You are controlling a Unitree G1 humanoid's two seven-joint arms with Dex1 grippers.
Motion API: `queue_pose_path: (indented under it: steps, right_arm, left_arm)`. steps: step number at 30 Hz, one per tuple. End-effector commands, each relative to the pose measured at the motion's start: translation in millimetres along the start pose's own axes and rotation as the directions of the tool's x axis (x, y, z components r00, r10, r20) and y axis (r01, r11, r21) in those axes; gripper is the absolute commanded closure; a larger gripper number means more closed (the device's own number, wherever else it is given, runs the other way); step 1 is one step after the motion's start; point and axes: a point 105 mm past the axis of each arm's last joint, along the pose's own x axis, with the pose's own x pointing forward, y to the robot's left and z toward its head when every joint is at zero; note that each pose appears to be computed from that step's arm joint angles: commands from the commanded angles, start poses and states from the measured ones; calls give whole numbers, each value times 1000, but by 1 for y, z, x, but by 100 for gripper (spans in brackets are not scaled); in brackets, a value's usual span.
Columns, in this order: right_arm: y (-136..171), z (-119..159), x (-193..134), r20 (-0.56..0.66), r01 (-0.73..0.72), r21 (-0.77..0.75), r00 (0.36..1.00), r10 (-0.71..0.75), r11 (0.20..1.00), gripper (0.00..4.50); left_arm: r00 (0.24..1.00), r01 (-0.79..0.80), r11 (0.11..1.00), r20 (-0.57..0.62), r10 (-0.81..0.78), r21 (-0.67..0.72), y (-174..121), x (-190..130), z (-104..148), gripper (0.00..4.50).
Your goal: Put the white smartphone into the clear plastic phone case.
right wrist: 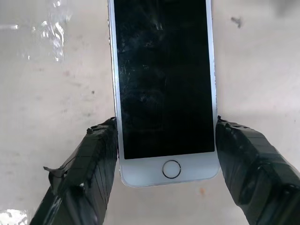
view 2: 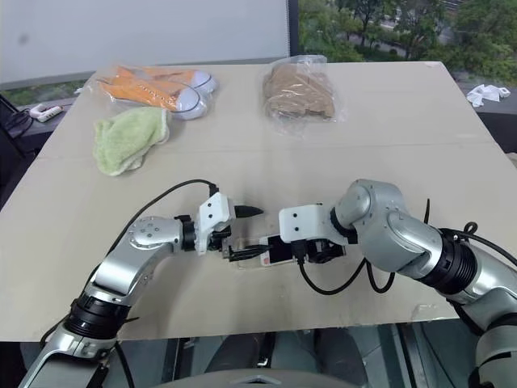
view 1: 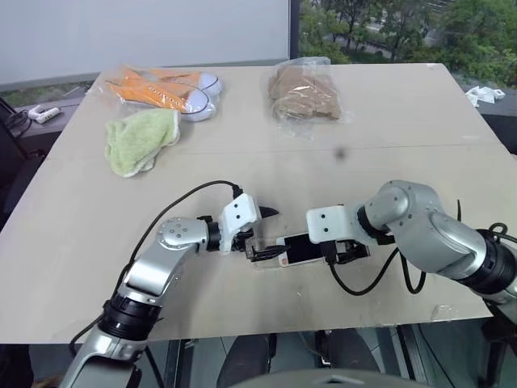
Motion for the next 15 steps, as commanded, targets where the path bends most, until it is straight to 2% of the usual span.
queue_pose_path:
  steps: [1, 5, 7, 9, 15]
  right_arm:
    - [-2, 8, -5, 13, 19, -22, 1000, -19, 1000, 170]
    - [-1, 9, -6, 16, 17, -18, 1000, -17, 1000, 170]
    - [-1, 9, -6, 18, 18, -18, 1000, -18, 1000, 170]
    - [-2, 9, -6, 21, 21, -16, 1000, -20, 1000, 170]
    - [-2, 10, -5, 24, 24, -15, 999, -24, 1000, 170]
  left_arm:
    - [1000, -6, 999, 13, 5, 46, 1, 2, 6, 0]
    - [1000, -3, 998, 4, 2, 58, 0, 1, 5, 0]
    - [1000, 2, 998, 15, -3, 58, -1, 1, 7, 55]
    - [1000, -11, 998, 30, 9, 68, 1, 0, 10, 134]
    - [996, 29, 998, 81, -33, 54, -5, -1, 19, 446]
